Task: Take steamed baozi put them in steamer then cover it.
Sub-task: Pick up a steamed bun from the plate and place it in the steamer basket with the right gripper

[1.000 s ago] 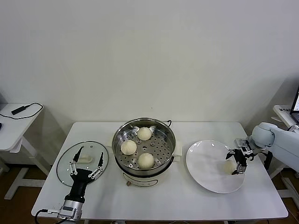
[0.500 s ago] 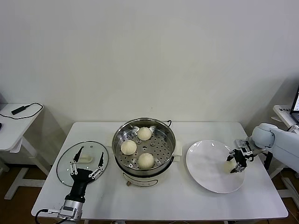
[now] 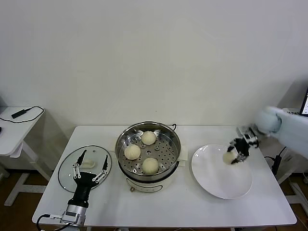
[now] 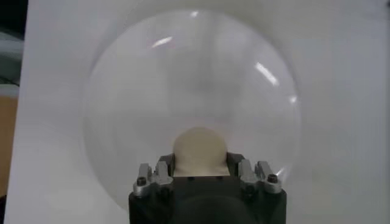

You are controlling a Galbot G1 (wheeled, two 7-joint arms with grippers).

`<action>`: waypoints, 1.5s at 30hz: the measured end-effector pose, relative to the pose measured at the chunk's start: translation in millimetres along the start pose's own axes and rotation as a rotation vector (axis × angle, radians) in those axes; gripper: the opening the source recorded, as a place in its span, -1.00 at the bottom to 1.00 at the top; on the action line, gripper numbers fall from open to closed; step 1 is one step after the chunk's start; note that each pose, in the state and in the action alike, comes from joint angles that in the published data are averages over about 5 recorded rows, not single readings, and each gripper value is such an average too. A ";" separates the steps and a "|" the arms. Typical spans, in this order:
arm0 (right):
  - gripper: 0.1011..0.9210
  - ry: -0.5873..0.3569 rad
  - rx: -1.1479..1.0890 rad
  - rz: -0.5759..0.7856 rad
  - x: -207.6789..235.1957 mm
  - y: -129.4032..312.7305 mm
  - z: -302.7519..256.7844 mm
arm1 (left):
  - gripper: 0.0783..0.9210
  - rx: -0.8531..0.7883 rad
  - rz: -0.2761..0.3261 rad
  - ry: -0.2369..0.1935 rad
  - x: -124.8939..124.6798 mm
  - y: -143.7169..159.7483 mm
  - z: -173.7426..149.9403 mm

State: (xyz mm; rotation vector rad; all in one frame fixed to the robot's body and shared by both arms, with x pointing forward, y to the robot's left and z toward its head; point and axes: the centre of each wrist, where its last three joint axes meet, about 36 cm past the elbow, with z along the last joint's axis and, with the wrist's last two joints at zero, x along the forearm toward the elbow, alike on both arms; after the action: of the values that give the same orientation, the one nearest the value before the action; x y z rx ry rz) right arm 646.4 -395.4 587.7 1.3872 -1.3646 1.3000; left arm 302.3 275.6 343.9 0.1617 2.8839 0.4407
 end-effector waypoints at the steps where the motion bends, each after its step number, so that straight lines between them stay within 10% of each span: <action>1: 0.22 -0.006 0.012 0.003 8.5 -5.6 -10.1 | 0.77 0.000 0.000 0.000 0.0 0.1 0.0; 16: 0.20 -0.094 0.163 0.011 75.6 -57.8 -193.2 | 0.77 0.001 -0.002 -0.005 -3.8 -0.7 0.7; 45: 0.20 -0.007 0.275 -0.061 -26.5 -57.1 -303.0 | 0.77 -0.007 -0.021 0.002 -2.1 5.9 4.0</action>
State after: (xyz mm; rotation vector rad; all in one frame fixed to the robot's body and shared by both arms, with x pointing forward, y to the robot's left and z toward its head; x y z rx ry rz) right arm 663.0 -88.2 621.1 1.6046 -1.1694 1.4848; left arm 305.7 282.0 342.4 0.1293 2.8834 0.4467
